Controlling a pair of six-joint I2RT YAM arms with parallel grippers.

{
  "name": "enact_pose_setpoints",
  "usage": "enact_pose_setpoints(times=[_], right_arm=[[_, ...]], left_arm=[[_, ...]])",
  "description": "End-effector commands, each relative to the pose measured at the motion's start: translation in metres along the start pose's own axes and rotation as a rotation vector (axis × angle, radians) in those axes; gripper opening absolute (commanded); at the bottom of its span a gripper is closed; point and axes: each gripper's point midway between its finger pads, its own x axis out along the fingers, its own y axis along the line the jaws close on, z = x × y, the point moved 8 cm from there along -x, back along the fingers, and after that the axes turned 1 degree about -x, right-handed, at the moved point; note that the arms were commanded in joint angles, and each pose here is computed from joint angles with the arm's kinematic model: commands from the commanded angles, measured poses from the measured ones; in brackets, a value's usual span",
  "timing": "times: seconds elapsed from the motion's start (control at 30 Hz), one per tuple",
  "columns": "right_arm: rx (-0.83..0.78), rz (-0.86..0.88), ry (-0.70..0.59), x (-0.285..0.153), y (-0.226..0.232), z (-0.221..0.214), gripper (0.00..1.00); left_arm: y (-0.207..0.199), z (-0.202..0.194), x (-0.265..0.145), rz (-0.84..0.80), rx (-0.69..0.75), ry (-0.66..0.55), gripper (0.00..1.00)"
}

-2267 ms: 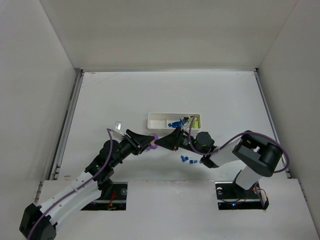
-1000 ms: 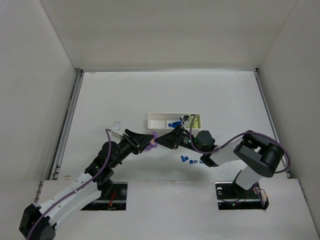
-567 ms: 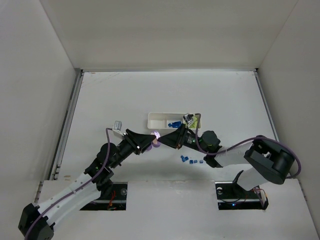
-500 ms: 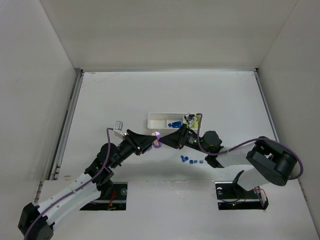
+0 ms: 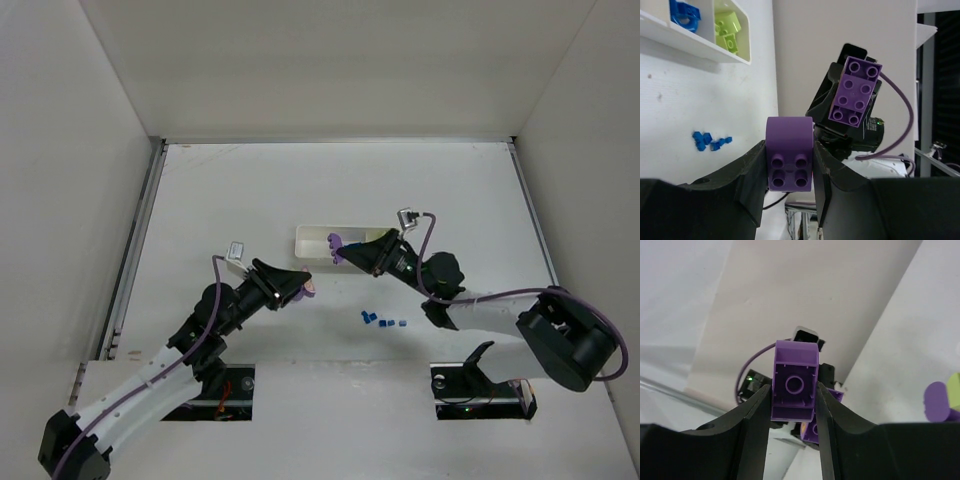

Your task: Sort the legos into containers by color

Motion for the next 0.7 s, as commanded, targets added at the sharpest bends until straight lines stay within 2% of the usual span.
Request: enact_pose_setpoints(times=[0.0,0.3,0.67], right_arm=[[-0.115,-0.061,-0.036,0.019,-0.006,0.012,0.31],[-0.305,-0.54,0.006,0.059,-0.075,0.021,0.31],[-0.402,-0.746,0.076,0.087,-0.109,0.001,0.33]], left_arm=[[-0.02,0.01,0.002,-0.023,0.06,-0.038,0.16],[-0.015,0.038,0.012,0.148,0.256,-0.186,0.16],[-0.005,0.057,0.021,0.276,0.365,-0.294,0.17]])
